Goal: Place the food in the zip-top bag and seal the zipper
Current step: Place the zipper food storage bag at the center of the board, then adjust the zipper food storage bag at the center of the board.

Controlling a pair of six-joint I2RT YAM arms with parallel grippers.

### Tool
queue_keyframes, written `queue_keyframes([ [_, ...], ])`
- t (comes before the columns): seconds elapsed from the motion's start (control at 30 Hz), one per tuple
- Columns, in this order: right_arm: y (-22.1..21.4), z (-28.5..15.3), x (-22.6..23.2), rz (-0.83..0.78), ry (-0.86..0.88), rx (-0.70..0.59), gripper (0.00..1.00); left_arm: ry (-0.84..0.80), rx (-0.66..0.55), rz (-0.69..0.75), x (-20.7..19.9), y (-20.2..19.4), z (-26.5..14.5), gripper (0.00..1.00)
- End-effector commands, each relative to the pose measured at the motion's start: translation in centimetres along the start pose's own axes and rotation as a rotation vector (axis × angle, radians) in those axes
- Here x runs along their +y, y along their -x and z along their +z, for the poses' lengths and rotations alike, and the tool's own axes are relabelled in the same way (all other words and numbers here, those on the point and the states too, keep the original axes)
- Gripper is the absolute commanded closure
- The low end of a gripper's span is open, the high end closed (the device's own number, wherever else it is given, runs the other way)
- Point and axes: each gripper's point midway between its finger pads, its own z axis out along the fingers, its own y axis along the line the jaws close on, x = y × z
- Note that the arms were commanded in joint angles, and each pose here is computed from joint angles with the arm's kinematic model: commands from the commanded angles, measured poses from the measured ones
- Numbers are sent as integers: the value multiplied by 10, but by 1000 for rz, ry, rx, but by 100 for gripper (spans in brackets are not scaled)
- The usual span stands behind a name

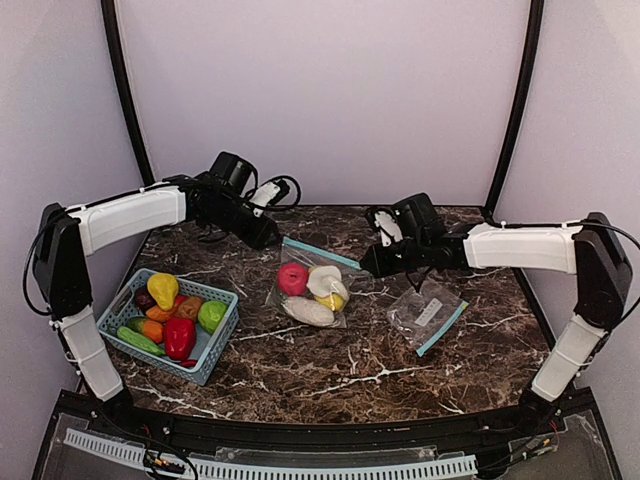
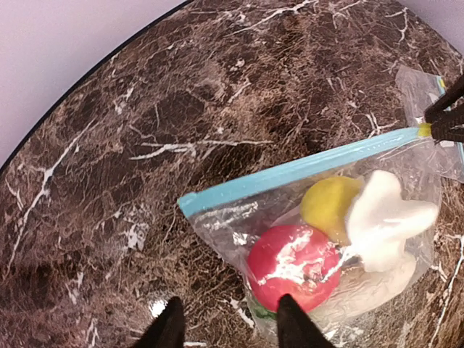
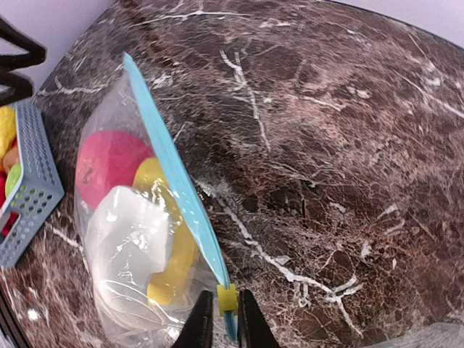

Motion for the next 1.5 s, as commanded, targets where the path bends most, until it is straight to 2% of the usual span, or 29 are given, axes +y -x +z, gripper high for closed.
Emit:
queue_keyframes([
  [0.0,33,0,-4,24,-11,-81,64,-5,-64,-81,1,25,-19,41],
  [0.07,41,-6,-8,29,-28,-101,41,4,-97,-99,2,32,-28,33],
  [0.17,52,-23,-13,33,-56,-145,22,30,-169,-122,4,43,-50,27],
  [0.27,51,-46,-18,50,-75,-175,8,34,-208,-192,1,34,-65,24],
  [0.3,52,-58,-18,55,-74,-193,6,32,-262,-217,0,41,-82,24],
  [0.33,50,-66,-25,66,-102,-203,5,32,-247,-237,-2,27,-80,23],
  [0.37,46,-75,-30,82,-116,-208,4,27,-301,-266,-4,32,-97,22],
  [0.4,41,-83,-34,95,-129,-209,3,26,-281,-285,-5,17,-93,21],
  [0.53,8,-106,-62,181,-198,-163,2,11,-334,-373,-14,-7,-124,15],
  [0.67,-30,-119,-91,278,-270,-108,2,17,-279,-449,-19,-44,-128,13],
  [0.83,-80,-127,-135,484,-356,-51,3,48,-217,-526,-19,-80,-126,12],
  [1.07,-121,-118,-175,633,-424,34,12,27,-230,-593,-23,-92,-123,12],
  [1.47,-136,-95,-190,639,-465,107,24,27,-239,-616,-23,-95,-123,12],
])
